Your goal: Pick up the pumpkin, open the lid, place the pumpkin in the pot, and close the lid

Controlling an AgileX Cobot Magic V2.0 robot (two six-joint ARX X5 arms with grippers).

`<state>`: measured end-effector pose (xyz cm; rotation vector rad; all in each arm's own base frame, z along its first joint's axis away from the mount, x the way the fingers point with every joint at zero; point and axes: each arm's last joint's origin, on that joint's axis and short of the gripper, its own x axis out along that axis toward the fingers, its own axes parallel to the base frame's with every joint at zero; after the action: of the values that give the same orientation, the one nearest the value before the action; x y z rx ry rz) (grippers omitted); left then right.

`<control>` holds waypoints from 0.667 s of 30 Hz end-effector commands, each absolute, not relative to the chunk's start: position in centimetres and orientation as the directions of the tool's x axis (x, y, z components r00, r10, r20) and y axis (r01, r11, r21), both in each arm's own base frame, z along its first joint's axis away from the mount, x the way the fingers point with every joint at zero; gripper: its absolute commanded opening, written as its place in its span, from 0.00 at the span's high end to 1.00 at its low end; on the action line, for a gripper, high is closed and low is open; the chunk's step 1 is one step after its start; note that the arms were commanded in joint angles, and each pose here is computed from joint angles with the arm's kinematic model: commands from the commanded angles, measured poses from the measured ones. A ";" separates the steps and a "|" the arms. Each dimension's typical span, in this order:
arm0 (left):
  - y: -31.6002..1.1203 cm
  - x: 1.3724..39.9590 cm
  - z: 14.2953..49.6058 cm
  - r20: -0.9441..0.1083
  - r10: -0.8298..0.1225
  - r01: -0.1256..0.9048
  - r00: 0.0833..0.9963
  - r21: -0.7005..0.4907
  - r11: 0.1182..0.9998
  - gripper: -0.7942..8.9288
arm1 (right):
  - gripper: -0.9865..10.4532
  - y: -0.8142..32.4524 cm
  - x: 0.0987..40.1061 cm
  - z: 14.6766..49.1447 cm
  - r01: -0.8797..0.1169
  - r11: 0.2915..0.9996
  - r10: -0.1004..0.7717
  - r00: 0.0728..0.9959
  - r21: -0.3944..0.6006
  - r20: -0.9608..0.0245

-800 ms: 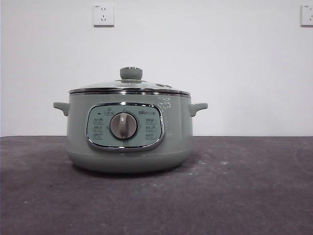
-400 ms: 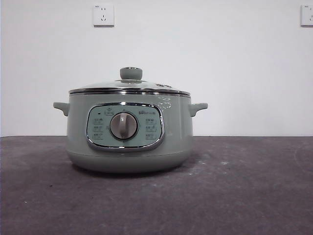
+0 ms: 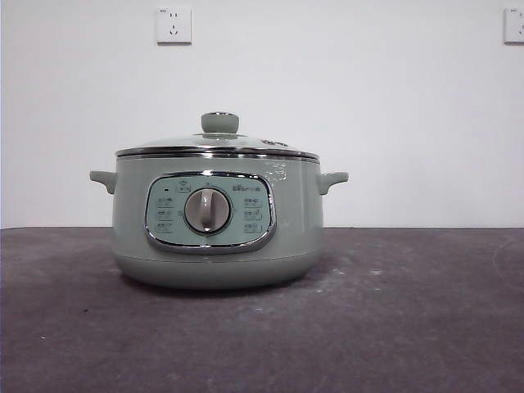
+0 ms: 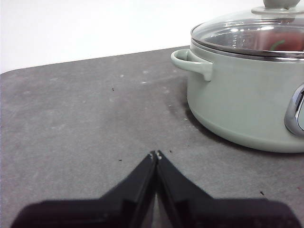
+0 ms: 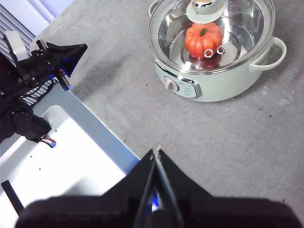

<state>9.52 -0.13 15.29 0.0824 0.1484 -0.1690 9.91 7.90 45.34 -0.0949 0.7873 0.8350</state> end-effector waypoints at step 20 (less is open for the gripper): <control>-0.1 9.6 14.8 -0.166 -0.157 0.169 0.974 0.060 0.984 0.92 | 0.91 7.6 9.8 45.4 -0.704 0.686 0.617 0.431 0.183 -0.658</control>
<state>9.52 -0.13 15.29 0.0824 0.1488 -0.1690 9.92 7.75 45.37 -0.1074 0.7770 0.8255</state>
